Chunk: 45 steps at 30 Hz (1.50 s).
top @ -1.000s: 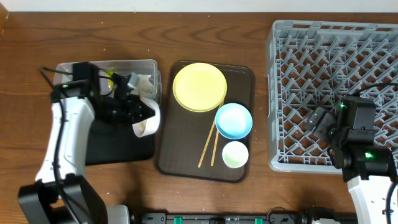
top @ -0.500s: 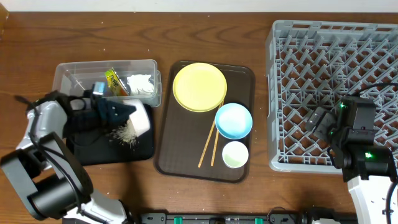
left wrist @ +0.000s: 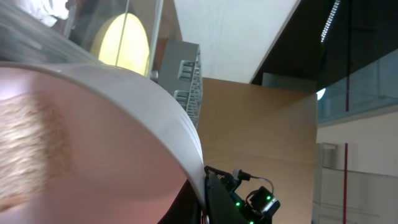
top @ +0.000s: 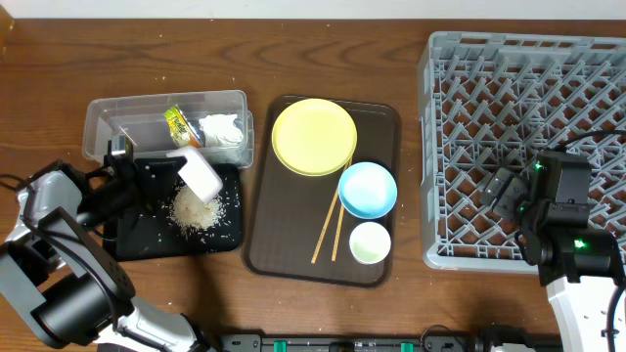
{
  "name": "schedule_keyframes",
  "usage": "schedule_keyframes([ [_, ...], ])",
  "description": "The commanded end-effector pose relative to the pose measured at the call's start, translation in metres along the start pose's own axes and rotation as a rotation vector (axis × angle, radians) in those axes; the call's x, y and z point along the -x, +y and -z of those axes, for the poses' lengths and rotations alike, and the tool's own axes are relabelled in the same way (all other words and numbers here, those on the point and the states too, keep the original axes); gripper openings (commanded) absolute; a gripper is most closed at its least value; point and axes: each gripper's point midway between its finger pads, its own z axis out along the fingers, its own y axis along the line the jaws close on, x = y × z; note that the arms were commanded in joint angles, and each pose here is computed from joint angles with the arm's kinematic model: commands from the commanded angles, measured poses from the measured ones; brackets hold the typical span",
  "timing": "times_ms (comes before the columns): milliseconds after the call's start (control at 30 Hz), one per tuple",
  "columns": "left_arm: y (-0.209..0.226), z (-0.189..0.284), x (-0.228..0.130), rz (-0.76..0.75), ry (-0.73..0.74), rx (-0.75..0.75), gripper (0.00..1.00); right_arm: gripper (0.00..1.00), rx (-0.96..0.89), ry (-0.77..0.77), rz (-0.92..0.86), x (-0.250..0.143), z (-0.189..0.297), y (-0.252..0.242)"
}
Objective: Sort waste into correct bins and load items into the dishwasher rack
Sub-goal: 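Tip the rice bowl over the black tray to dump the rice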
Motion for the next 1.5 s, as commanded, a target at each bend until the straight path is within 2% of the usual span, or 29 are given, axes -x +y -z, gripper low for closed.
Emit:
schedule_keyframes([
  [0,-0.006,0.002,0.003,-0.003,-0.018,-0.042,0.06,0.99,-0.003,-0.019,-0.029,0.007,0.004,-0.002],
  [367,-0.007,0.002,0.003,-0.001,-0.019,-0.047,0.06,0.99,-0.004,-0.019,-0.029,0.007,0.004,-0.002],
  [500,-0.002,0.002,0.007,-0.059,-0.019,-0.026,0.06,0.99,-0.004,-0.019,-0.029,0.007,0.004,-0.002],
  [633,0.006,0.002,0.011,-0.008,-0.015,0.016,0.06,0.99,-0.003,-0.019,-0.029,0.007,0.004,-0.002],
  [700,-0.001,0.002,0.012,0.001,-0.022,-0.024,0.06,0.99,-0.003,-0.019,-0.029,0.007,0.004,-0.002],
  [800,-0.008,0.001,0.012,-0.052,-0.026,-0.055,0.06,0.99,-0.003,-0.019,-0.029,0.007,0.004,-0.002],
  [900,-0.001,0.001,0.012,-0.095,-0.019,-0.016,0.06,0.99,-0.003,-0.019,-0.029,0.007,0.004,-0.002],
  [1000,0.01,0.001,0.012,-0.005,-0.013,0.043,0.06,0.99,-0.004,-0.019,-0.029,0.007,0.004,-0.002],
  [1067,-0.005,0.001,0.012,-0.007,-0.023,-0.037,0.06,0.99,-0.004,-0.019,-0.029,0.007,0.004,-0.002],
  [1133,-0.009,0.001,0.012,-0.024,-0.026,-0.055,0.06,0.99,-0.004,-0.019,-0.029,0.007,0.004,-0.002],
  [1200,-0.001,0.002,0.012,-0.039,-0.021,-0.01,0.06,0.99,-0.004,-0.019,-0.029,0.007,0.004,-0.002],
  [1300,0.006,0.002,0.011,0.065,-0.016,0.029,0.06,0.99,-0.003,-0.019,-0.029,0.007,0.004,-0.002],
  [1367,-0.01,0.001,0.011,0.028,-0.025,-0.058,0.06,0.99,-0.004,-0.019,-0.029,0.007,0.004,-0.002],
  [1467,-0.002,0.002,0.013,-0.001,-0.023,-0.011,0.06,0.99,-0.003,-0.019,-0.029,0.007,0.004,-0.002],
])
